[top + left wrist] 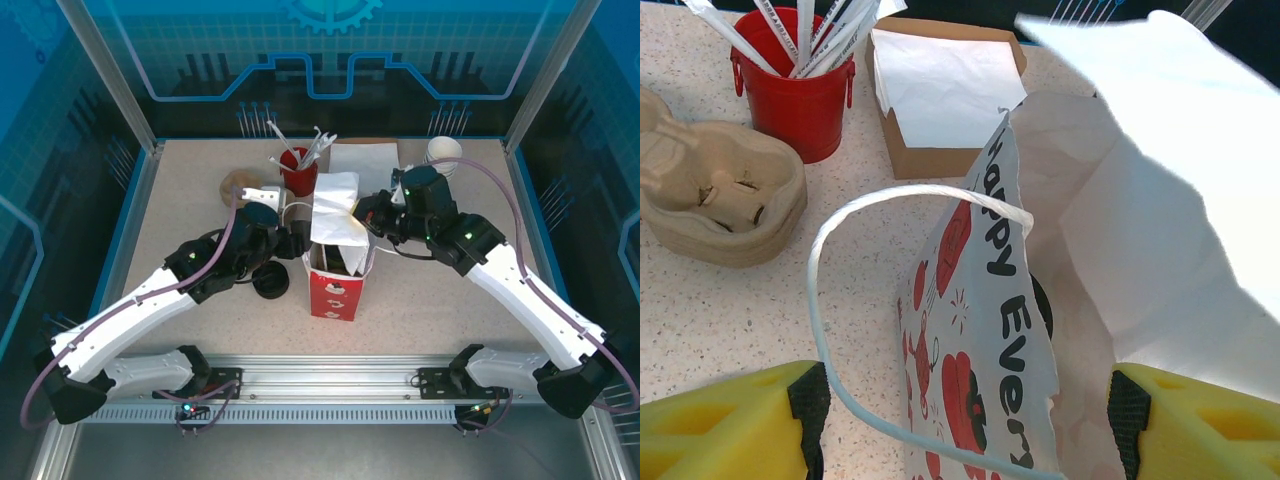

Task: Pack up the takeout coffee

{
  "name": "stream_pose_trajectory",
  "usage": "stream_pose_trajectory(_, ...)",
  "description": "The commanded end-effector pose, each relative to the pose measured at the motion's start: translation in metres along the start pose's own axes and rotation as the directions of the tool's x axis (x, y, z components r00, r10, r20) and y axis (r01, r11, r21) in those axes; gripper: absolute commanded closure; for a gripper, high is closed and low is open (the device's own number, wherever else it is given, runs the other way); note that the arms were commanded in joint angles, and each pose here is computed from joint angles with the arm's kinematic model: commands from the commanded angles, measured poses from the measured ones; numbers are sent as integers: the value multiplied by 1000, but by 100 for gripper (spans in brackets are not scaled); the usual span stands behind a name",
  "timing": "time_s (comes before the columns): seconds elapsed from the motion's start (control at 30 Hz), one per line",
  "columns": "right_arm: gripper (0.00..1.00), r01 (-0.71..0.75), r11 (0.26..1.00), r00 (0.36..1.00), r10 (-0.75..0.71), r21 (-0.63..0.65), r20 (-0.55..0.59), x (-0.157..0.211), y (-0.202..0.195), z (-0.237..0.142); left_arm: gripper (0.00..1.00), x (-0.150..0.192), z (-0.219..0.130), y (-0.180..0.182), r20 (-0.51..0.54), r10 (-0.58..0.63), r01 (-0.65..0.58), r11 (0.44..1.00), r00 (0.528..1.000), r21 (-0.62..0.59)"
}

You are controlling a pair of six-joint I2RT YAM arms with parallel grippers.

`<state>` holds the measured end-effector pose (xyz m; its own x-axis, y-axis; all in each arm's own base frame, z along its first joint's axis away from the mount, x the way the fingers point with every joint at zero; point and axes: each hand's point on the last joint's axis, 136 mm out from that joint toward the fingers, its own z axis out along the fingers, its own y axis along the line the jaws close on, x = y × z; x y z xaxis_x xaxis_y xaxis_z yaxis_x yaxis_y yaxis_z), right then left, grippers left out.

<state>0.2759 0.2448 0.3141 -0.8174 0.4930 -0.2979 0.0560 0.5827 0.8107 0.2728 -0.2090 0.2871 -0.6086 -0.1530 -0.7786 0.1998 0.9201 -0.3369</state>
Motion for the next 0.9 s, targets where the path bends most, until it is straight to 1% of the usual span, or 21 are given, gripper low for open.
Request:
stream_pose_trajectory(0.0,100,29,999,1000,-29,14,8,4,-4,4,24,1,-1,8,9,-11,11,1000,1000,-22)
stream_pose_trajectory(0.13,100,48,998,999,-49,50,3,7,-12,10,24,4,-1,11,10,-28,28,999,1000,-28)
stream_pose_trajectory(0.37,100,111,982,994,-110,155,-13,9,-26,16,24,6,-2,12,2,-32,32,999,999,-25)
stream_pose_trajectory(0.53,100,154,966,988,-148,207,-48,15,-36,22,24,3,-7,15,18,-29,30,999,999,-31)
stream_pose_trajectory(0.73,100,204,934,979,-188,294,-81,21,-49,21,24,3,-8,19,19,-33,34,999,999,-35)
stream_pose_trajectory(0.87,100,227,898,974,-211,377,-84,23,-63,15,24,5,-7,21,17,-36,36,999,999,-36)
